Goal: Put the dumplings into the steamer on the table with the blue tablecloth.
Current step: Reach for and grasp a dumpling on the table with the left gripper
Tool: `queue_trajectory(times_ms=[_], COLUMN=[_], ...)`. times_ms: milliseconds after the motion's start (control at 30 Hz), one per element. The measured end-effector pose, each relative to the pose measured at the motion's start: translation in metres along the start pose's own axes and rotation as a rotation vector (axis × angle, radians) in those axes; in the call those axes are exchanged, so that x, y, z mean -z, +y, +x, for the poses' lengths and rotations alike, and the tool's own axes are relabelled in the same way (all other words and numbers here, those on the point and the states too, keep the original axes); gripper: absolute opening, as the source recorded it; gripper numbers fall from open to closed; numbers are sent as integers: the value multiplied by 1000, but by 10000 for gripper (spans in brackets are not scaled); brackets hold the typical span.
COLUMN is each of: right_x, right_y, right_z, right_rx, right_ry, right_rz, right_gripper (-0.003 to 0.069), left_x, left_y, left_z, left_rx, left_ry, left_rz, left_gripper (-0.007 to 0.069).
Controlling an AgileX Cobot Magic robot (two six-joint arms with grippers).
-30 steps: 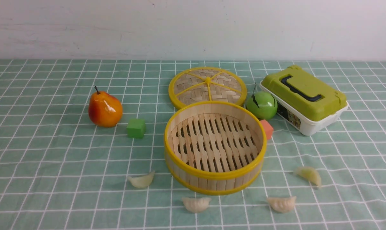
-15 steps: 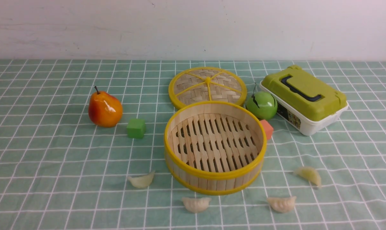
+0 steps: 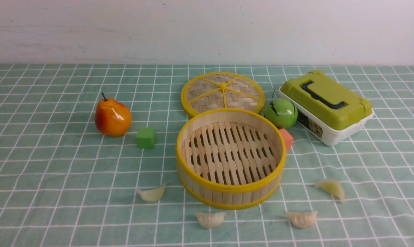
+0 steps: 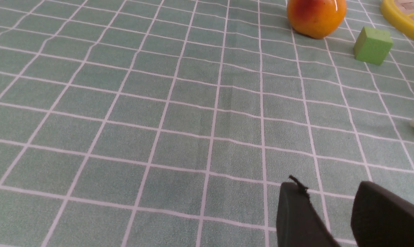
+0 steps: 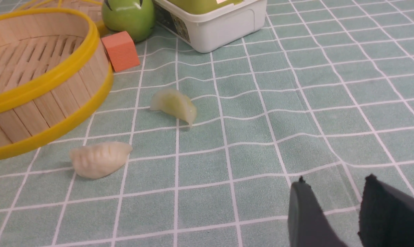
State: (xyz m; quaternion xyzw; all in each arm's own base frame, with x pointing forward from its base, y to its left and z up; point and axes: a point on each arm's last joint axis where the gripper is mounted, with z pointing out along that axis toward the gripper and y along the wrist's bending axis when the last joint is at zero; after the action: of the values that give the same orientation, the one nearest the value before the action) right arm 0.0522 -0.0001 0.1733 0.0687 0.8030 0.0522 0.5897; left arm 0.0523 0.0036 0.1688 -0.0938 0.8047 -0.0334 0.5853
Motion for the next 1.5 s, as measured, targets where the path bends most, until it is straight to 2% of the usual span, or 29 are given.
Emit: queue_trajectory(times_ms=[333,400,500,567,600,633,667,700,800,933,1000,1100,1200,1267,1367,1500], right_x=[0,0,0,1,1,1,2,2,3,3,3,4,17,26,26,9], right_y=[1,2,5,12,16,18,21,24,26,25,24,24,27,31,39,53], right_z=[0,0,0,0,1,1,1,0,-1,-3,-5,-11,-42,-67,-99,-131], right_rx=[-20,-51,-159,-411,-580,-659,-820,-911,-1021,-1030,-991,-940,-811,-697,-510,-248], right_ry=[2,4,8,31,54,67,93,107,120,93,65,22,-104,-162,-133,56], right_rz=[-8,-20,-56,-127,-168,-188,-231,-255,-286,-285,-282,-293,-339,-349,-329,-332], right_gripper=[240,240,240,240,240,240,240,240,240,240,240,234,167,85,-9,-20], left_x=[0,0,0,1,2,3,4,4,5,5,5,11,31,45,46,22], left_y=[0,0,-2,-8,-11,-12,-12,-12,-12,-12,-12,-18,-31,-39,-50,-59], left_z=[0,0,-4,-12,-16,-18,-22,-25,-28,-29,-28,-37,-65,-87,-113,-144], left_rx=[-1,-2,82,416,687,811,1043,1184,1381,1442,1467,1398,1063,820,556,300], left_ry=[0,-5,-42,-106,-129,-139,-154,-161,-166,-167,-157,-131,-142,-149,-11,227], left_rz=[0,0,29,116,181,208,257,287,328,341,347,375,425,431,381,313], left_gripper=[238,238,238,238,238,238,238,238,238,238,238,238,236,219,146,9])
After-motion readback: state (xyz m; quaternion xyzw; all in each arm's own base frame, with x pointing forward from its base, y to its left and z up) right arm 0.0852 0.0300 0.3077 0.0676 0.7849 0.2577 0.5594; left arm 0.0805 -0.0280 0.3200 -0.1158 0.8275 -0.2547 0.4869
